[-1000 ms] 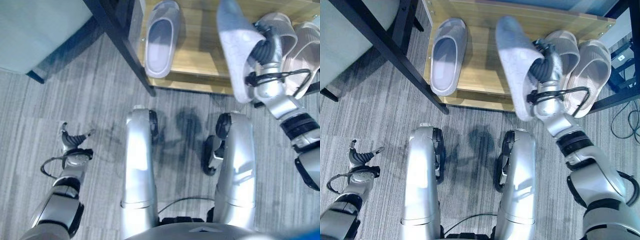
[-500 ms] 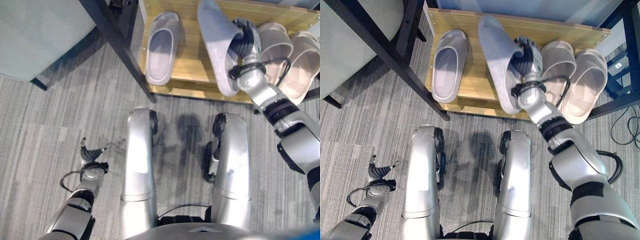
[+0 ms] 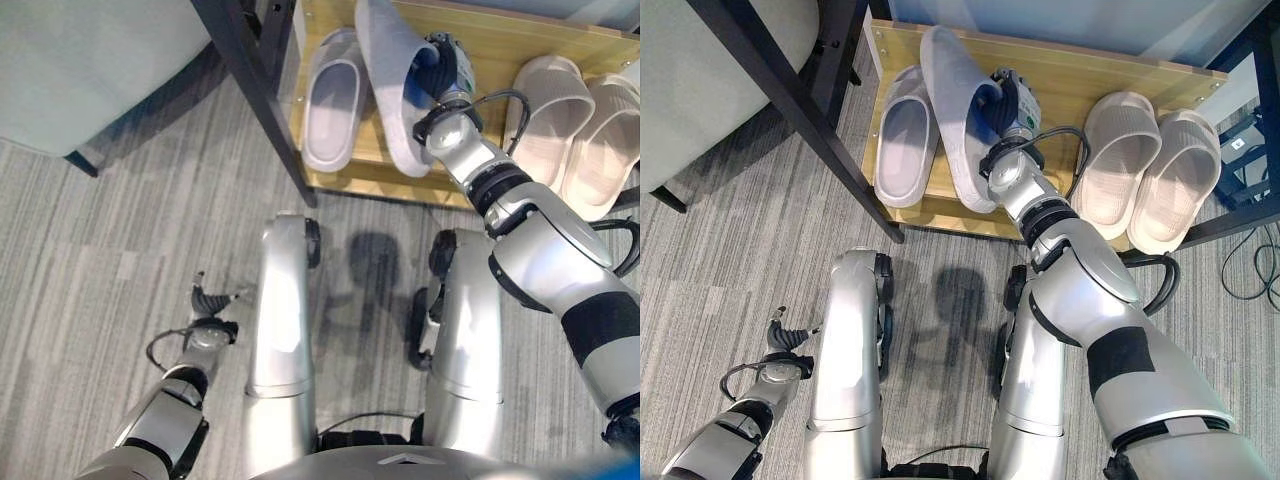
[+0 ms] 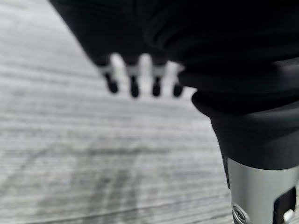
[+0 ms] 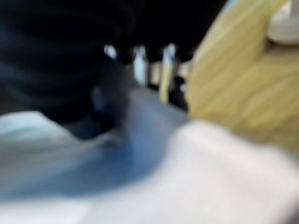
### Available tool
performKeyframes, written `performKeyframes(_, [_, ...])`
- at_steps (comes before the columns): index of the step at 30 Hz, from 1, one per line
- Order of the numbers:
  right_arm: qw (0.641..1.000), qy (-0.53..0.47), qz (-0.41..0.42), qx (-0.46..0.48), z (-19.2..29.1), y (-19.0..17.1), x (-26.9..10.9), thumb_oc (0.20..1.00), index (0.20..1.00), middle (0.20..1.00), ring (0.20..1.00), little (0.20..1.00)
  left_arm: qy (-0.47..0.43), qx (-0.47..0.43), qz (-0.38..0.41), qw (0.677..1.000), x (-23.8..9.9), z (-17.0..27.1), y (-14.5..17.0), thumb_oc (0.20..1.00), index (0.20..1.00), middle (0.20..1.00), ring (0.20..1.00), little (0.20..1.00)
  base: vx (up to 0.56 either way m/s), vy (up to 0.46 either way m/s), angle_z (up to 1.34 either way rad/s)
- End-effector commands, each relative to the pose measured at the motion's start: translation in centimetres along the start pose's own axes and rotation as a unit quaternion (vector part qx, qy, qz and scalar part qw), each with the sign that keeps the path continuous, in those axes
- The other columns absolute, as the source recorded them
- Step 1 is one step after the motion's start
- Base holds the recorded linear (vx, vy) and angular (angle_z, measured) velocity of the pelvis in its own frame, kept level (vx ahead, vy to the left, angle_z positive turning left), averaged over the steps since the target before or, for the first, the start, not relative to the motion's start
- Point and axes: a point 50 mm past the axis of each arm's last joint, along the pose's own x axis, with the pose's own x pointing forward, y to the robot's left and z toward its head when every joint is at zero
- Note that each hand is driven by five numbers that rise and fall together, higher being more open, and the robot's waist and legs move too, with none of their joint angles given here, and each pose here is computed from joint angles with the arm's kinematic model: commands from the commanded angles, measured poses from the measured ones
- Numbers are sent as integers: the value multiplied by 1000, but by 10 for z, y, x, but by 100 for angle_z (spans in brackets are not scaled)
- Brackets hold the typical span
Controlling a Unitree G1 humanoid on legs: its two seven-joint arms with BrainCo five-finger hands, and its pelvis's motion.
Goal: Arrange the slippers neatly on the shoe rack.
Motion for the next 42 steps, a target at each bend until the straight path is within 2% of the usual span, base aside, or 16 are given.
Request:
performKeyframes(1, [996, -51, -66, 8, 31, -26, 14, 200, 200, 200, 200, 200, -2, 38, -10, 999, -6, -9, -5, 1000, 1000, 1000, 1000, 1000, 5, 73, -2])
performKeyframes(15, [995, 11, -101, -6, 5, -37, 16, 200, 200, 200, 200, 200, -14, 75, -27, 997, -9, -5, -18, 1000, 1000, 1000, 1000, 1000, 3, 20, -2])
performKeyframes(16, [994, 12, -107, 14, 7, -40, 17, 928, 928, 928, 928, 928, -7, 81, -26, 996, -10, -9, -18, 1000, 1000, 1000, 1000, 1000, -27, 40, 1])
performKeyframes(17, [993, 11, -113, 8, 8, -43, 18, 1000, 1000, 1000, 1000, 1000, -1, 86, -29, 996, -12, -13, -18, 1000, 1000, 1000, 1000, 1000, -33, 43, 4])
performKeyframes(22, [993, 36, -115, 3, 0, -49, 20, 1000, 1000, 1000, 1000, 1000, 8, 62, -36, 997, -12, -11, -21, 1000, 1000, 1000, 1000, 1000, -15, 10, 6])
performKeyframes(26, [992, 43, -116, 6, 0, -51, 21, 1000, 1000, 1000, 1000, 1000, 12, 76, -52, 996, -12, -13, -23, 1000, 1000, 1000, 1000, 1000, 0, 0, 0])
performKeyframes(31, [991, 52, -115, 55, 1, -50, 21, 1000, 1000, 1000, 1000, 1000, 9, 95, -65, 993, -13, -12, -26, 1000, 1000, 1000, 1000, 1000, 0, 0, 0])
performKeyframes(38, [984, 0, -71, 162, 25, -35, 17, 1000, 1000, 1000, 1000, 1000, 30, 125, -87, 988, -14, -23, -25, 1000, 1000, 1000, 1000, 1000, -1, 18, -1])
performKeyframes(42, [982, -16, -46, 184, 23, -30, 12, 1000, 1000, 1000, 1000, 1000, 42, 142, -98, 984, -17, -32, -23, 1000, 1000, 1000, 1000, 1000, 2, 35, -5])
